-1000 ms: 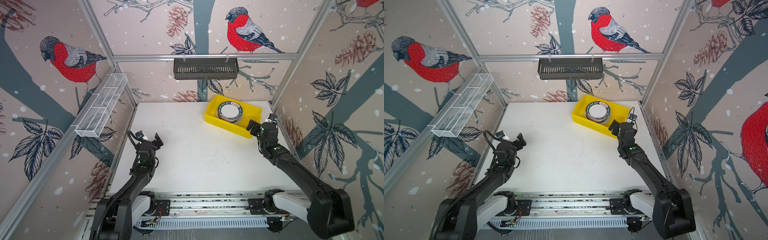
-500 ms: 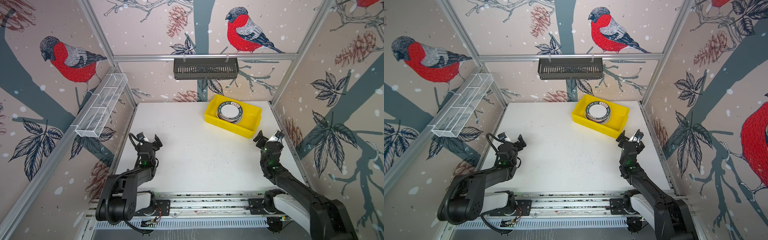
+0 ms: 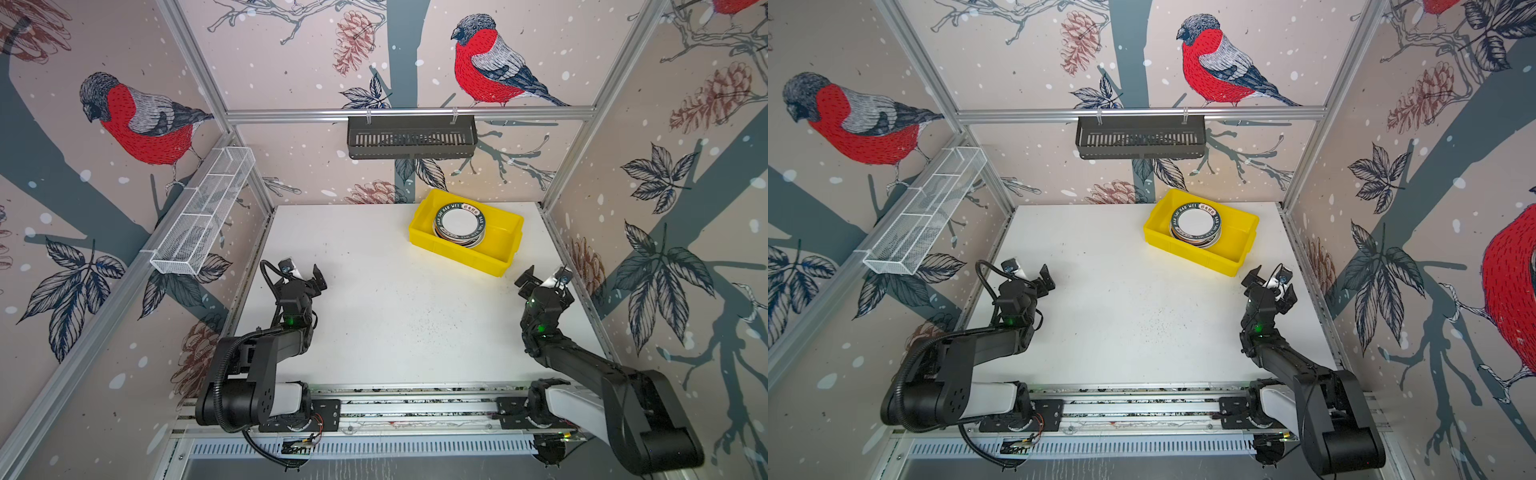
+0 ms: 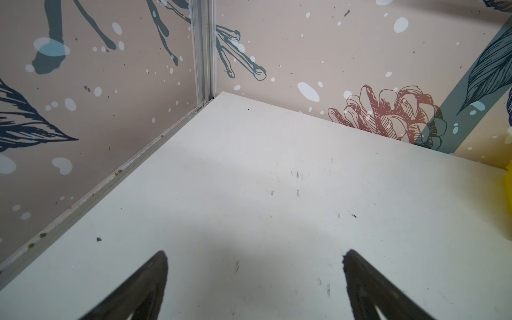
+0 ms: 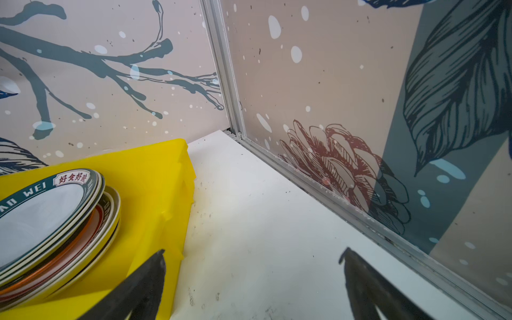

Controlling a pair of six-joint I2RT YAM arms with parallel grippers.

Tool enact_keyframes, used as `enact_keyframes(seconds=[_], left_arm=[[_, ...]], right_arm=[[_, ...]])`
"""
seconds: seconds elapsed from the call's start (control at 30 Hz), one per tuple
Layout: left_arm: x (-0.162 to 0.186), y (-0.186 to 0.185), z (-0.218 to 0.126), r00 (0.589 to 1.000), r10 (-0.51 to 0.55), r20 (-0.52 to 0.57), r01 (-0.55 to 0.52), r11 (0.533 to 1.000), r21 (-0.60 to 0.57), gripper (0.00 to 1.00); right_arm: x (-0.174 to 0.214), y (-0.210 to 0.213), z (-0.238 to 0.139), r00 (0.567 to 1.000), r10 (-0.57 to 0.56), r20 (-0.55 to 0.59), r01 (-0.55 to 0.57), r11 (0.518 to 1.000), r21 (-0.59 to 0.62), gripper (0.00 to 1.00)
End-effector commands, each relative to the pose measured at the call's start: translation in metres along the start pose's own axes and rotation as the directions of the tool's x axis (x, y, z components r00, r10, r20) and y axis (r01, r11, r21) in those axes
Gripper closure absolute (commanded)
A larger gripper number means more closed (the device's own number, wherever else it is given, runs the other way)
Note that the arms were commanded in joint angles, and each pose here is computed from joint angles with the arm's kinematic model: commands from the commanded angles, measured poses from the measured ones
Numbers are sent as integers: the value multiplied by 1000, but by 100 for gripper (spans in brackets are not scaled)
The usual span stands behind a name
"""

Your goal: Place the plates into the plastic bin on the countertop

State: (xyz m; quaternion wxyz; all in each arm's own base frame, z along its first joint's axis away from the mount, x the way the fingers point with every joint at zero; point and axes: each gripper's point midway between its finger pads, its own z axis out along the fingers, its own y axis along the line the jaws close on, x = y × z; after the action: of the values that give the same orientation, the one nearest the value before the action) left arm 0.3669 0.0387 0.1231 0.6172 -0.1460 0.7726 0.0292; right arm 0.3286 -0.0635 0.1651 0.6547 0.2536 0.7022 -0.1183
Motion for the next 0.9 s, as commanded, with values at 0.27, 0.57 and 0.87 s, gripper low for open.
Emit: enact_keyframes(seconds=[0.27, 0.57, 0.87], left_arm=[[-21, 5, 1, 996, 26, 90, -27, 1000, 2, 3], [-20, 0, -3, 987, 57, 148, -64, 997, 46, 3], [-6, -23, 3, 985, 116, 124, -137, 975, 173, 3]], right_arm=[[20, -13, 9, 999, -23, -25, 24, 997, 71, 1], [20, 5, 11, 997, -71, -27, 70, 996, -57, 1], [18, 6, 11, 996, -69, 60, 76, 989, -130, 1]])
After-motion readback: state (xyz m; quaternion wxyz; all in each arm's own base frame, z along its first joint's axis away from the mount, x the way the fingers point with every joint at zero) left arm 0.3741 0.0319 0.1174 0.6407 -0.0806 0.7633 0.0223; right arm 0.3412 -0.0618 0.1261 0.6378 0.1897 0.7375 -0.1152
